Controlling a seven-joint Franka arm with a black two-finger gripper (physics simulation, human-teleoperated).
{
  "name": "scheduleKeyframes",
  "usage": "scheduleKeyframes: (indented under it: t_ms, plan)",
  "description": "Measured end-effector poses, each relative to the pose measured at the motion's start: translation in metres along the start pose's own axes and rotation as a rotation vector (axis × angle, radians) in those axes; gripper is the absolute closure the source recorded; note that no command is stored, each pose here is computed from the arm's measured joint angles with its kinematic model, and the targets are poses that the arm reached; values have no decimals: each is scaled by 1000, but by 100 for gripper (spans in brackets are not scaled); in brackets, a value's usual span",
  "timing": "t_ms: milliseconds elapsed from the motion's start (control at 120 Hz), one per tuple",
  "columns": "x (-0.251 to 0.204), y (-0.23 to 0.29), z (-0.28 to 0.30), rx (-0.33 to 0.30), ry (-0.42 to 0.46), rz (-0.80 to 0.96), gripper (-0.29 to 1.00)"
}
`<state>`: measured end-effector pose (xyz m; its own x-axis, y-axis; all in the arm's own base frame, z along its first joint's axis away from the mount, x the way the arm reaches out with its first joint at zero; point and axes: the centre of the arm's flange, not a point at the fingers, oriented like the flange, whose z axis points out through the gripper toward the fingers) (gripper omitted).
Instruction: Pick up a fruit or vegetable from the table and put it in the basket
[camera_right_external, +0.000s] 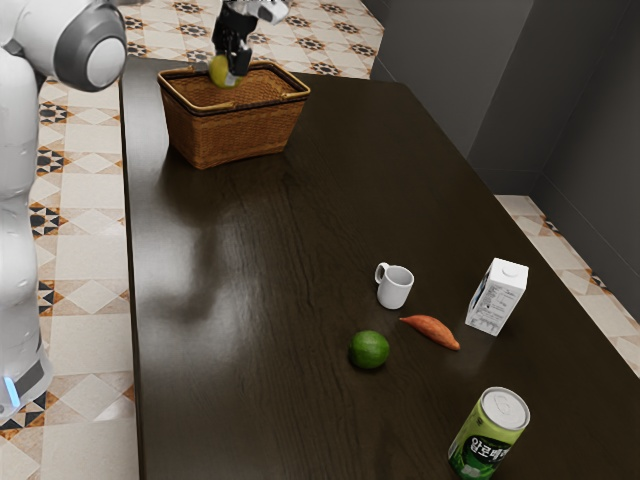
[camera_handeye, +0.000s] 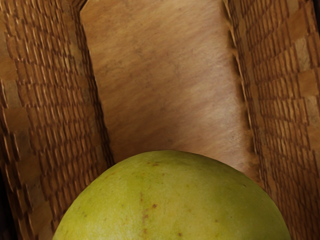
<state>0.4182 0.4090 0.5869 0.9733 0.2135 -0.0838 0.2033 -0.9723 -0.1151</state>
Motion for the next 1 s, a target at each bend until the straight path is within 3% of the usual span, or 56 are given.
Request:
scheduleKeyframes:
  t_ms: [1000]
  plan:
    - [-5, -13, 18, -7, -14, -29, 31]
